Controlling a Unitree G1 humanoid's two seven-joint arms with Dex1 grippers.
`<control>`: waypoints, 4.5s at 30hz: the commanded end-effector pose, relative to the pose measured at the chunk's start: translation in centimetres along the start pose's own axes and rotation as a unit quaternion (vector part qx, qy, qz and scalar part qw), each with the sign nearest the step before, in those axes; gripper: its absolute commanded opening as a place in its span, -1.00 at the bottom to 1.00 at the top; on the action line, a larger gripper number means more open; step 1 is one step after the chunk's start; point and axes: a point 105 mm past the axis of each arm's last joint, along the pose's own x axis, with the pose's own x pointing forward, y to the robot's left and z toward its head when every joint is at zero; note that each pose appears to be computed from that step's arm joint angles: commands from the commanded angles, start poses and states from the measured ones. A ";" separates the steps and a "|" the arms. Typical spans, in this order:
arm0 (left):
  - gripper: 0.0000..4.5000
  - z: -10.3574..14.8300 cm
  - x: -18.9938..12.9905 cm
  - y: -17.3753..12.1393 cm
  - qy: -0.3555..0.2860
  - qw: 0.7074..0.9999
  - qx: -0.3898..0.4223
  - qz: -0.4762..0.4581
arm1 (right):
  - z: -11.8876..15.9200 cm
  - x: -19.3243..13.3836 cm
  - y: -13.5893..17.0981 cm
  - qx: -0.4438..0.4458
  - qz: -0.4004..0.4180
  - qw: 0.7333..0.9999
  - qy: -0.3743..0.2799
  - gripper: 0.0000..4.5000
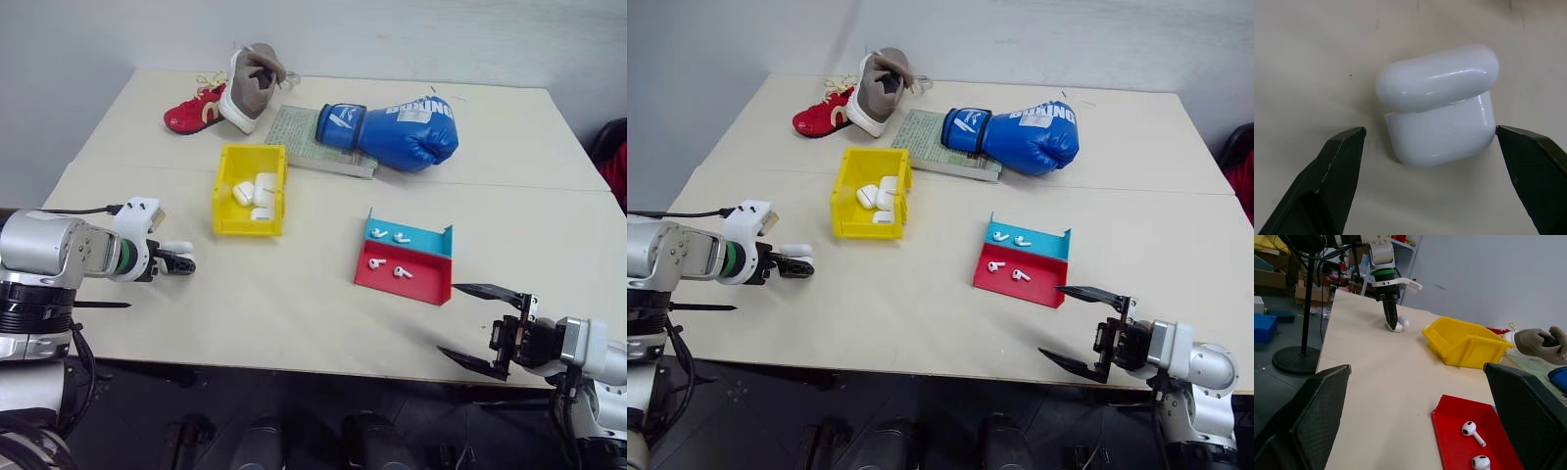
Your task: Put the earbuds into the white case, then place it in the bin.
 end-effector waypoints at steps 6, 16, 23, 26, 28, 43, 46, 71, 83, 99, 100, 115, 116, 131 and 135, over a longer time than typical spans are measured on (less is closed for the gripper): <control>0.98 1.1 0.0 -0.9 -0.014 1.000 -0.016 0.014 | 0.4 -0.1 0.1 -0.014 0.004 1.000 -0.007 1.00; 0.98 -0.2 1.6 -1.9 -0.018 0.999 -0.029 0.023 | 0.7 0.9 0.0 -0.012 0.002 1.000 -0.013 1.00; 0.98 -1.0 2.3 -2.7 -0.020 0.999 -0.028 0.025 | 0.6 1.0 -0.2 -0.012 0.000 1.000 -0.013 1.00; 0.98 -1.1 2.3 -2.7 -0.021 0.999 -0.033 0.031 | 0.6 1.1 -0.2 -0.011 -0.001 1.000 -0.014 1.00; 0.98 -1.2 2.4 -2.9 -0.022 0.999 -0.032 0.026 | 0.5 1.1 -0.2 -0.011 -0.002 1.000 -0.014 1.00; 0.24 -1.4 -1.4 -2.4 -0.085 0.995 -0.013 -0.041 | 0.7 1.9 -0.9 -0.019 -0.005 1.000 -0.007 1.00; 0.24 0.9 -4.6 -4.3 -0.226 0.960 0.062 -0.155 | 0.9 1.7 -1.3 -0.011 -0.005 1.000 0.014 1.00; 0.24 -3.0 -8.5 -20.5 -0.553 0.509 0.298 -0.588 | 0.9 -7.2 0.6 0.057 -0.176 0.937 0.295 1.00; 0.24 -3.2 -7.6 -21.0 -0.568 0.500 0.321 -0.569 | 2.1 5.7 -3.9 0.167 -0.030 0.924 0.342 1.00; 0.24 -3.2 -6.9 -20.4 -0.558 0.542 0.315 -0.544 | -2.4 8.3 -6.2 0.143 -0.025 0.859 0.490 0.82; 0.24 -3.2 -6.8 -20.3 -0.557 0.544 0.314 -0.543 | -2.5 8.2 -6.3 0.139 -0.025 0.857 0.495 0.71; 0.24 -4.5 -6.2 -20.7 -0.550 0.558 0.305 -0.542 | -4.8 7.7 -6.9 0.124 -0.019 0.845 0.519 0.10; 0.24 -4.6 -6.2 -20.7 -0.550 0.559 0.305 -0.542 | -4.8 7.8 -7.0 0.123 -0.020 0.846 0.518 0.10; 0.24 -5.3 -5.9 -20.1 -0.547 0.563 0.304 -0.539 | -6.4 8.1 -7.6 0.123 -0.016 0.841 0.526 0.10; 0.24 -5.3 -5.8 -20.0 -0.547 0.565 0.305 -0.537 | -6.4 8.2 -7.6 0.122 -0.012 0.840 0.529 0.10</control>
